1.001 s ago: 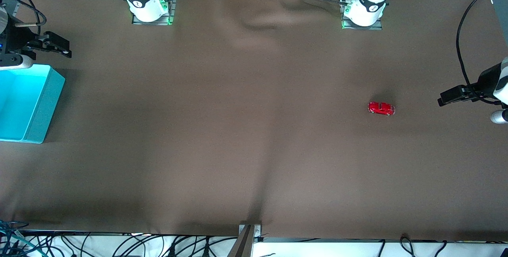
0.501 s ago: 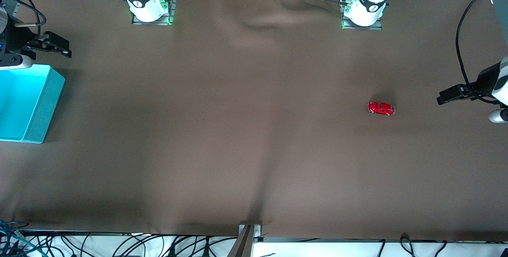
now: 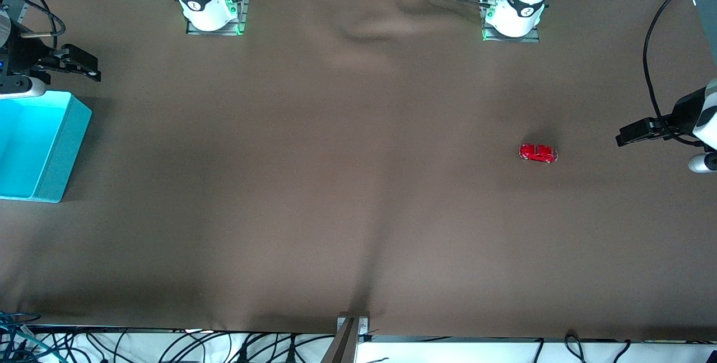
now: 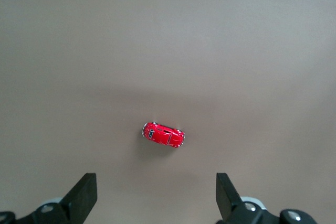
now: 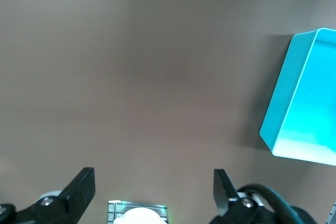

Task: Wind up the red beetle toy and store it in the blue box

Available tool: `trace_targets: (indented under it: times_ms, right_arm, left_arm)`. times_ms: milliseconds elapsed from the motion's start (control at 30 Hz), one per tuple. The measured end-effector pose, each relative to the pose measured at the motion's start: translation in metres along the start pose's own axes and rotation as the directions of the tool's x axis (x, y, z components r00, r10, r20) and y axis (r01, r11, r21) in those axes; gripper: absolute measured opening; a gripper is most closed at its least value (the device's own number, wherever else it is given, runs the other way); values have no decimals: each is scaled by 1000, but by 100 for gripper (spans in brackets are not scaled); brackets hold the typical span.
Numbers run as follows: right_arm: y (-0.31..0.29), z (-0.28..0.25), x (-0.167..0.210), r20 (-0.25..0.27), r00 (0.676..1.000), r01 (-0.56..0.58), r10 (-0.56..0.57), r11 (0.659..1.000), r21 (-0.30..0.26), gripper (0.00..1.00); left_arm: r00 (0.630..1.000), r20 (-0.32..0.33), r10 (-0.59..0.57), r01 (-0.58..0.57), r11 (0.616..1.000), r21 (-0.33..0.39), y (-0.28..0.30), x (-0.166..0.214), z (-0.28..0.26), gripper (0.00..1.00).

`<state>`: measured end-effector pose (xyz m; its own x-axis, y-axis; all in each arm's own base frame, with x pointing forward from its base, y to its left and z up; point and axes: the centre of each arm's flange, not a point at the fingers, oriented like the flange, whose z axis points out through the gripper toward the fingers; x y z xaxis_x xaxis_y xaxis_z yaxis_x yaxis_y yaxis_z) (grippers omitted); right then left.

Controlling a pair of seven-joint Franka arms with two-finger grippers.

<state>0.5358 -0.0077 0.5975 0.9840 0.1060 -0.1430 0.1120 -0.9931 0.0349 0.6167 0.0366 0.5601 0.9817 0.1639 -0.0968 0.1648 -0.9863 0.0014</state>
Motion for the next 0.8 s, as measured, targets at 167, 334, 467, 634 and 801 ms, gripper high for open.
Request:
trace_targets:
  times_ms: [167,334,467,634,801]
  right_arm:
    - [-1,0,0,1,1000,2,-2,1000,0,100]
    - [-4,0,1,1,1000,7,-7,1000,-1,100]
    - [-5,0,1,2,1000,10,-10,1000,-1,100]
    - [-5,0,1,2,1000,10,-10,1000,-1,100]
    - [-5,0,1,2,1000,10,-10,1000,-1,100]
  left_arm:
    - [1000,4,0,0,1000,0,0,0,2,100]
    - [1000,7,-1,1,1000,0,-1,0,3,100]
    - [1000,9,-3,3,1000,0,-2,0,4,100]
    - [1000,11,-4,4,1000,0,-2,0,5,100]
    - [1000,14,-4,4,1000,-1,-2,0,6,100]
